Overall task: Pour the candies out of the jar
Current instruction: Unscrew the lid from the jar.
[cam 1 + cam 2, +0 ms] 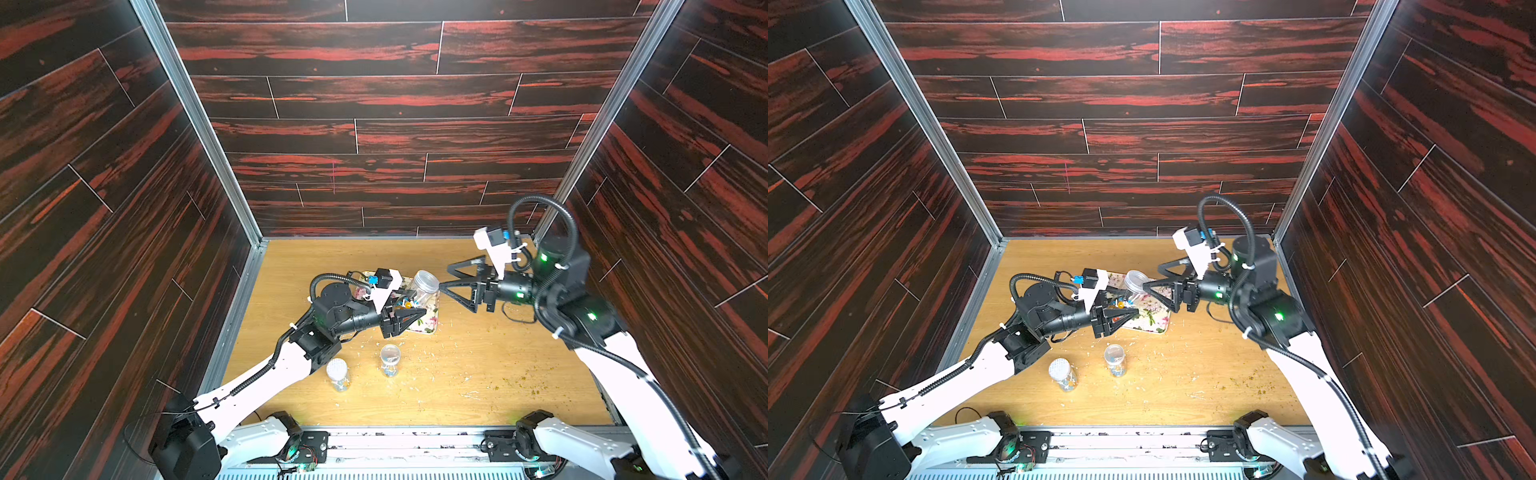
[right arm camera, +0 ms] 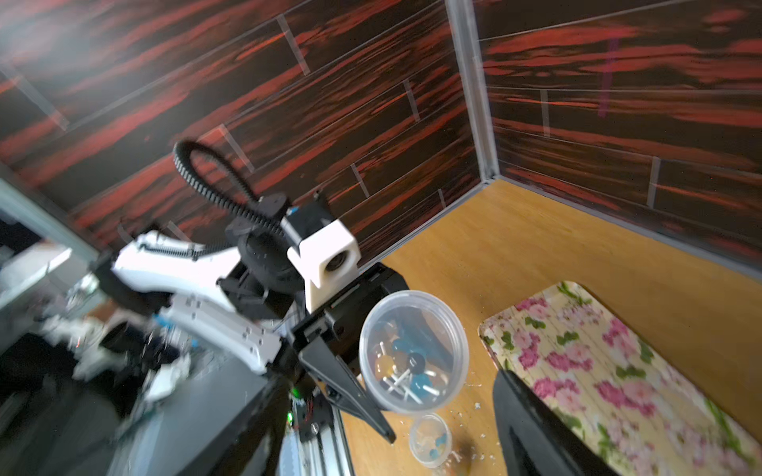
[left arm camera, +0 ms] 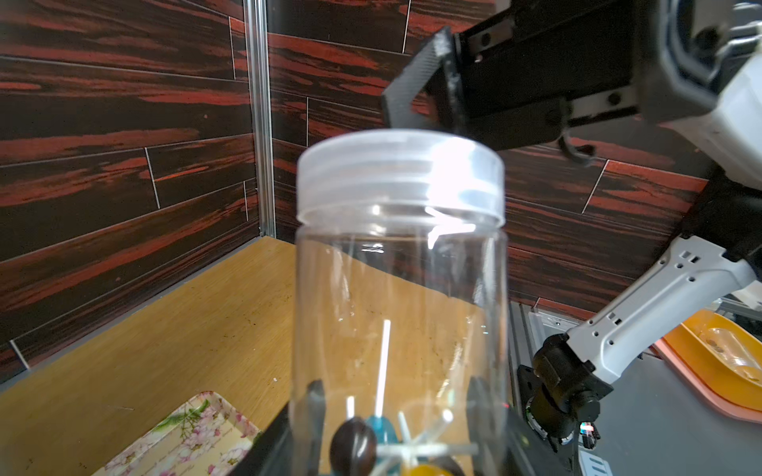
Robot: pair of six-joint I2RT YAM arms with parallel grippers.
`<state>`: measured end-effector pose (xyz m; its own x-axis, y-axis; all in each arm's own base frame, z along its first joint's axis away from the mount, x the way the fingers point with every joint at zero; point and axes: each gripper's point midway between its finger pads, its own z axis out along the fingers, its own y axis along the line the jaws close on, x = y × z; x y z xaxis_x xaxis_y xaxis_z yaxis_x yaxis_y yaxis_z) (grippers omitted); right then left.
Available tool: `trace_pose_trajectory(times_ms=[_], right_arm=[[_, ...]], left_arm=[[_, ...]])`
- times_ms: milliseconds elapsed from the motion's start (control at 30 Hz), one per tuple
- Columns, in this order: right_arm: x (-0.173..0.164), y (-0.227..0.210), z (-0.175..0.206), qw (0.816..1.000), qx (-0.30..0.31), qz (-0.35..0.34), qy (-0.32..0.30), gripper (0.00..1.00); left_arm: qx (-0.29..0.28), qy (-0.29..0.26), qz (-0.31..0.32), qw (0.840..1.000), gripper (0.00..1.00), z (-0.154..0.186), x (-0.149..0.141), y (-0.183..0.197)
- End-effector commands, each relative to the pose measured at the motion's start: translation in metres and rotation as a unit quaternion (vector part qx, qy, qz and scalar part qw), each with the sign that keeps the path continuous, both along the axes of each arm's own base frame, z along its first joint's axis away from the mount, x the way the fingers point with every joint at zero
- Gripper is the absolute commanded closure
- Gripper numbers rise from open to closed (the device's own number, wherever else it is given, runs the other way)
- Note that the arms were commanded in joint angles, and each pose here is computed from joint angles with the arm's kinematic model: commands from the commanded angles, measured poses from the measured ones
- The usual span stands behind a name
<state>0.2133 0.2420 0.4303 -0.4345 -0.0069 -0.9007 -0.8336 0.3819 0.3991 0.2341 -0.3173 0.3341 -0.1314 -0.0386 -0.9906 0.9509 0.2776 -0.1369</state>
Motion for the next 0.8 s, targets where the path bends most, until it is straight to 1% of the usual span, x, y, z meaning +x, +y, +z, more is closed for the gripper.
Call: trace_pose_trajectory(times_ms=[0, 133, 233, 433, 767], right_arm=[[0.017, -0.015, -0.004, 0.990, 0.007, -0.121, 0.072, 0.20], [0.027, -0.014, -0.017, 0.971, -0.013, -0.193, 0.139, 0.22], [0.028, -0.004, -0.019, 0.965, -0.017, -0.216, 0.149, 0.22], [0.036, 0.015, -0.029, 0.958, -0.024, -0.231, 0.167, 0.21], [0.035, 0.033, -0.034, 0.964, -0.029, -0.203, 0.169, 0.20]], left_arm=[[-0.006, -0.021, 0.011, 1.000, 0.58, 0.011, -0.002, 0.006], [0.002, -0.019, 0.014, 1.000, 0.58, 0.006, 0.001, 0.005], [0.006, -0.018, 0.014, 1.000, 0.58, 0.002, 0.001, 0.005], [0.006, -0.018, 0.011, 1.000, 0.58, 0.003, 0.000, 0.004], [0.009, -0.017, 0.007, 1.000, 0.58, 0.001, -0.001, 0.004]])
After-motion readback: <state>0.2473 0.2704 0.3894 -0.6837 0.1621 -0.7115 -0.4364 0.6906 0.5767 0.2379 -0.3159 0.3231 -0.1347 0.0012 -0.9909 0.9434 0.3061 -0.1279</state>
